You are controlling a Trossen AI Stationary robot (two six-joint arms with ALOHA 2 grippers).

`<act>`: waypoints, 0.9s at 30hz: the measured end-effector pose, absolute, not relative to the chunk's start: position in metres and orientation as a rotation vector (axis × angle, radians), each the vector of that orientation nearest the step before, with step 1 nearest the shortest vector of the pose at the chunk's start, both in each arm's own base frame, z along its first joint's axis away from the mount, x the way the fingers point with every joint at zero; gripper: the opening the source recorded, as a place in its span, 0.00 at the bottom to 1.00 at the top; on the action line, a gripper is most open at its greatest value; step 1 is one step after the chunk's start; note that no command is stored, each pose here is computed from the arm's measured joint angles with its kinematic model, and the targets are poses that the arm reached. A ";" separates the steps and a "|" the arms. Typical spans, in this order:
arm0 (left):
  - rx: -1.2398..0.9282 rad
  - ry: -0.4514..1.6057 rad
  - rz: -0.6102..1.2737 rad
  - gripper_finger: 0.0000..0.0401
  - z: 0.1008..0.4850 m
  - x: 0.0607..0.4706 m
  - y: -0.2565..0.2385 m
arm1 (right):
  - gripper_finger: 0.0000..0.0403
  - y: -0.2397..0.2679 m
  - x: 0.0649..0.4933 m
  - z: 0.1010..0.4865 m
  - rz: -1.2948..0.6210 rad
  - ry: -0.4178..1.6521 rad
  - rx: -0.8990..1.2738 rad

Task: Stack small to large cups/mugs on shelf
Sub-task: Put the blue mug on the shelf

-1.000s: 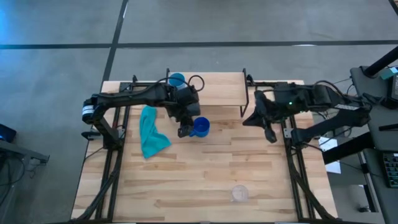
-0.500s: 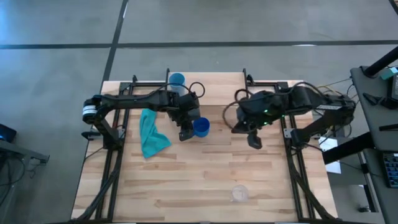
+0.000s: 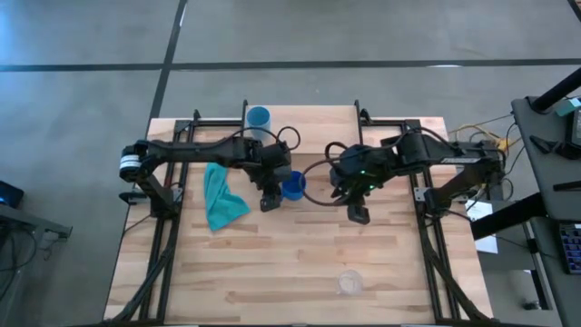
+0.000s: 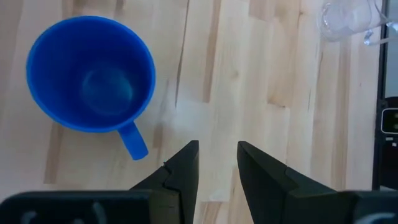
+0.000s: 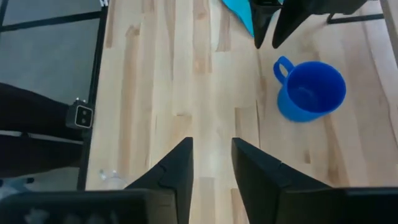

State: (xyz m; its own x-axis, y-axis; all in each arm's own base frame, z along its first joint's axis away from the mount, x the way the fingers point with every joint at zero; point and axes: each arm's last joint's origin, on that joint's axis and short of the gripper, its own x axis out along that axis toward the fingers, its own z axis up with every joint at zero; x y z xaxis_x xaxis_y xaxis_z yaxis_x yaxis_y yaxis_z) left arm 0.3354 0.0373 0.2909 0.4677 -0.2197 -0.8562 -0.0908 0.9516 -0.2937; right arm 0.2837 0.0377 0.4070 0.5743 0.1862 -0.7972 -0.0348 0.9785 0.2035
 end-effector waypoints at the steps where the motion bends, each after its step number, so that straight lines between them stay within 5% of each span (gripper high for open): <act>1: -0.316 1.087 -0.085 0.24 0.291 0.336 0.036 | 0.26 0.038 0.284 0.407 0.131 0.954 0.185; 16: -0.401 1.207 0.026 0.24 0.257 0.327 0.019 | 0.21 0.038 0.279 0.410 0.111 0.955 0.266; 27: -0.411 1.081 0.203 0.24 0.241 0.334 0.021 | 0.21 0.038 0.275 0.407 0.103 1.007 0.261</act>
